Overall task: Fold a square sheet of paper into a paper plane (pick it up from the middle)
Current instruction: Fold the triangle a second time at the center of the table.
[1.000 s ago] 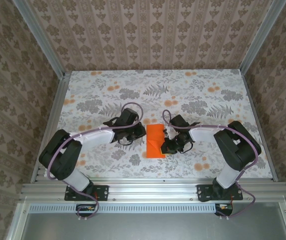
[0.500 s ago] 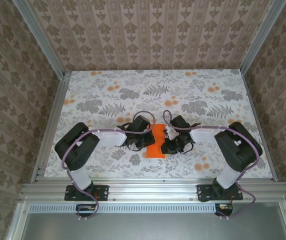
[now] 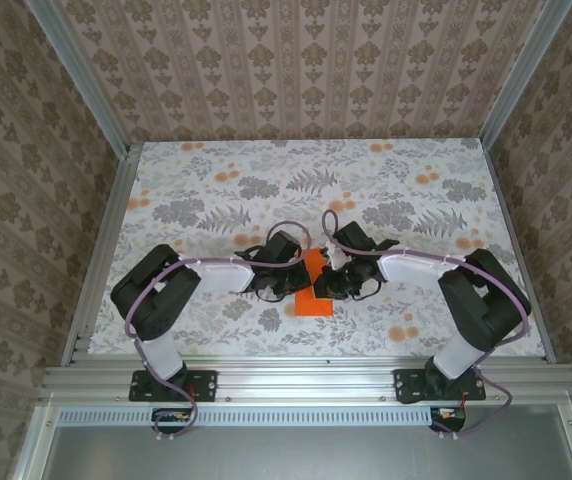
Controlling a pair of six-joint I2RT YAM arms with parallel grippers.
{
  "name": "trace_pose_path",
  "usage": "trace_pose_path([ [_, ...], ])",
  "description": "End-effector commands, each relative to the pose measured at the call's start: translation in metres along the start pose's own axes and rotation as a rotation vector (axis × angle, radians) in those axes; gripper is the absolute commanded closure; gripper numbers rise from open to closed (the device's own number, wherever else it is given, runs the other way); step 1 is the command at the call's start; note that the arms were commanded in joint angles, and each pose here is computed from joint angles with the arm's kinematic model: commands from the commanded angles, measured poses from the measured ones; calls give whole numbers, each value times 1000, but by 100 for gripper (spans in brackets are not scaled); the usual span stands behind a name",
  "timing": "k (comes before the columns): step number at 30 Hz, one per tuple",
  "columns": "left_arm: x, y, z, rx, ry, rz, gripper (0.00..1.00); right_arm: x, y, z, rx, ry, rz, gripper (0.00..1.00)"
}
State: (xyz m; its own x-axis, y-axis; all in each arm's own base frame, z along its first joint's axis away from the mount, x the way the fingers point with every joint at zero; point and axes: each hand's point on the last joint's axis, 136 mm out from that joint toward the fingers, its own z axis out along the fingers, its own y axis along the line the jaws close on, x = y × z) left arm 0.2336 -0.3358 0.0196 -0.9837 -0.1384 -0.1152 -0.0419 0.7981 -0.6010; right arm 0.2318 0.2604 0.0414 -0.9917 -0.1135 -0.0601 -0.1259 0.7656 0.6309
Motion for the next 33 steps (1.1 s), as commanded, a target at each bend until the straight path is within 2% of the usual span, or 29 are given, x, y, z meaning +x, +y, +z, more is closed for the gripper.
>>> trace_pose_path([
  [1, 14, 35, 7, -123, 41, -26, 92, 2, -10, 11, 41, 34, 41, 87],
  [6, 14, 36, 7, -129, 43, -26, 92, 12, -13, 24, 57, 95, 35, 86],
  [9, 15, 39, 7, -136, 44, -27, 92, 20, -41, 22, 213, 120, 48, 87],
  [12, 16, 42, 7, -145, 44, -27, 93, 32, -59, 19, 274, 132, 52, 87],
  [21, 16, 62, 7, -187, 49, -49, 94, 53, -53, 15, 118, 137, 99, 83],
  [27, 18, 67, 9, -199, 56, -52, 96, 61, -62, 11, 79, 138, 165, 80],
  [33, 18, 68, 10, -202, 57, -52, 96, 69, -75, 0, 111, 116, 200, 79],
])
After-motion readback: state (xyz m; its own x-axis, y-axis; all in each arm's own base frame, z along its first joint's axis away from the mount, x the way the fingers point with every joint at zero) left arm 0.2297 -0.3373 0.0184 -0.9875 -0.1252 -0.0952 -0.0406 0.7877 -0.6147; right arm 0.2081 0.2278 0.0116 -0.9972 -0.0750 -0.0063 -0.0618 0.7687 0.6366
